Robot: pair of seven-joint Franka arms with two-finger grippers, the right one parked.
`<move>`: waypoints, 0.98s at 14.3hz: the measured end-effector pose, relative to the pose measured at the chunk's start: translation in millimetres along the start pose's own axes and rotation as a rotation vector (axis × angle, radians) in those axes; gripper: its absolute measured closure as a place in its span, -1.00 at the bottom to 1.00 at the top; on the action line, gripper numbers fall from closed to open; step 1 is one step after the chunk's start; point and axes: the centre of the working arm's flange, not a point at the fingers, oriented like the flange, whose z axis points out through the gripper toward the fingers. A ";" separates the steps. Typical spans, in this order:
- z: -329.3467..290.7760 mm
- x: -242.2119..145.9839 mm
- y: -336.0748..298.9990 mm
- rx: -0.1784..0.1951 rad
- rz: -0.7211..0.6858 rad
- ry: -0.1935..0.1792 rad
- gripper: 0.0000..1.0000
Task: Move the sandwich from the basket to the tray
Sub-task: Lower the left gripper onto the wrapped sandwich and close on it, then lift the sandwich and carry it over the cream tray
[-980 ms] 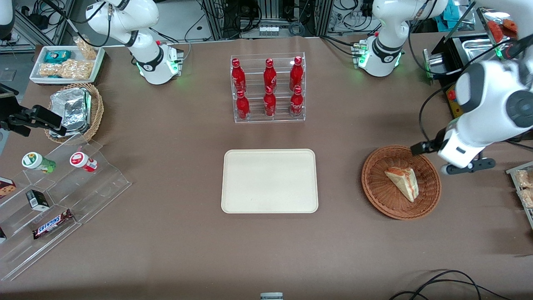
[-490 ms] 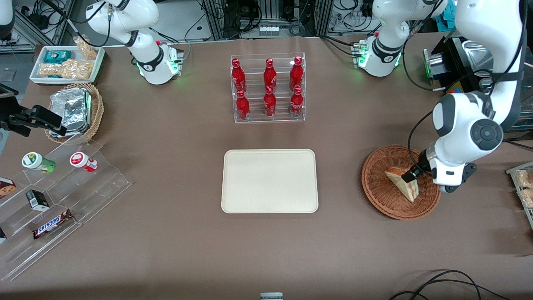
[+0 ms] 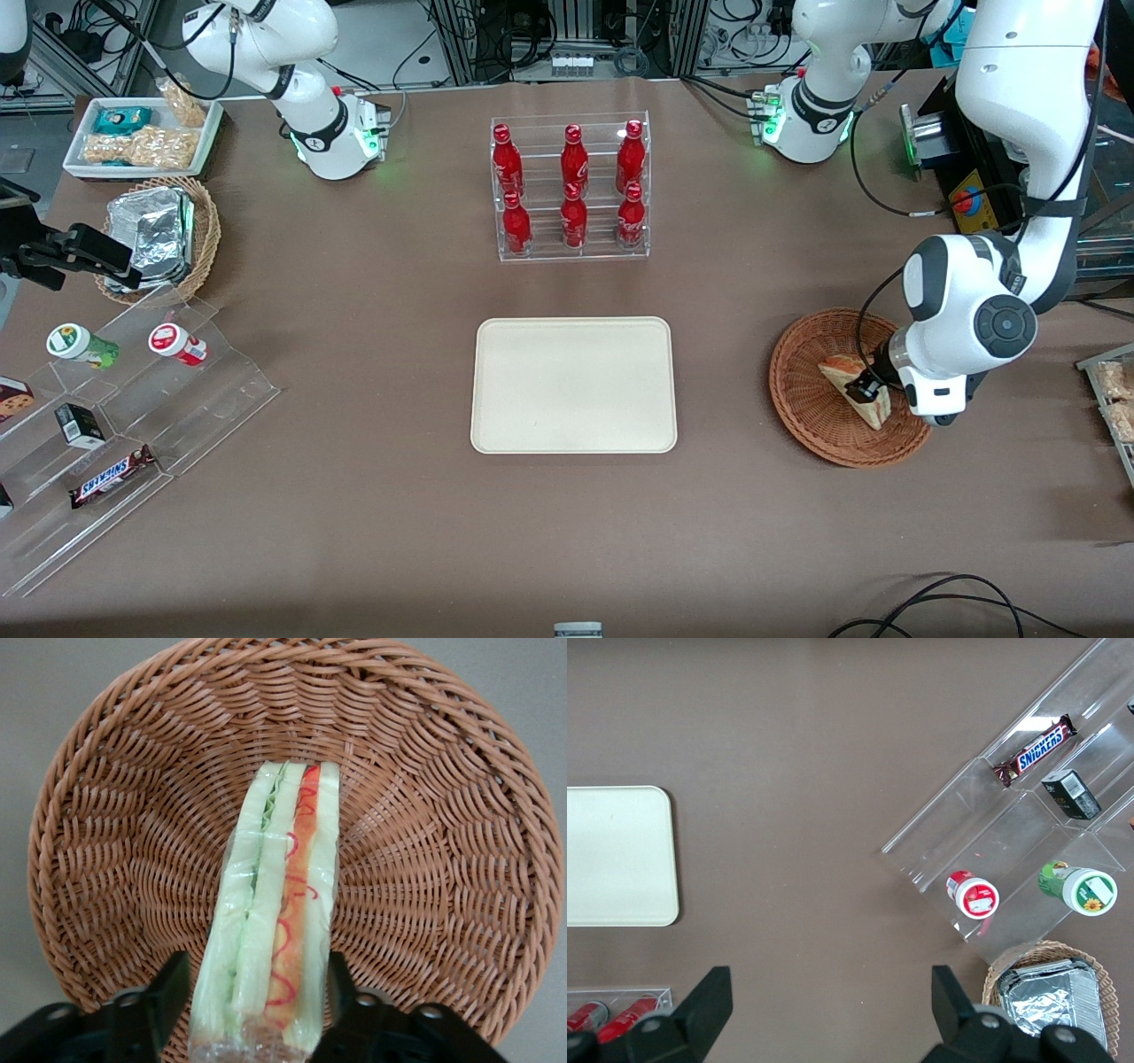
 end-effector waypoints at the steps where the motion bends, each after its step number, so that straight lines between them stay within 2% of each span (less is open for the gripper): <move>1: -2.7 0.6 0.7 0.001 0.000 -0.001 -0.01; 3: -13.4 1.6 3.1 0.022 0.001 -0.016 0.31; 5: -36.7 1.0 7.2 0.060 0.005 -0.045 0.63; 7: -71.3 -8.7 19.8 0.095 0.027 -0.065 0.71; 9: -96.2 -35.3 43.6 0.105 0.085 -0.061 0.72; 12: -99.3 -107.9 91.6 0.095 0.294 -0.051 0.73; 14: -97.6 -166.9 130.6 0.071 0.433 -0.033 0.73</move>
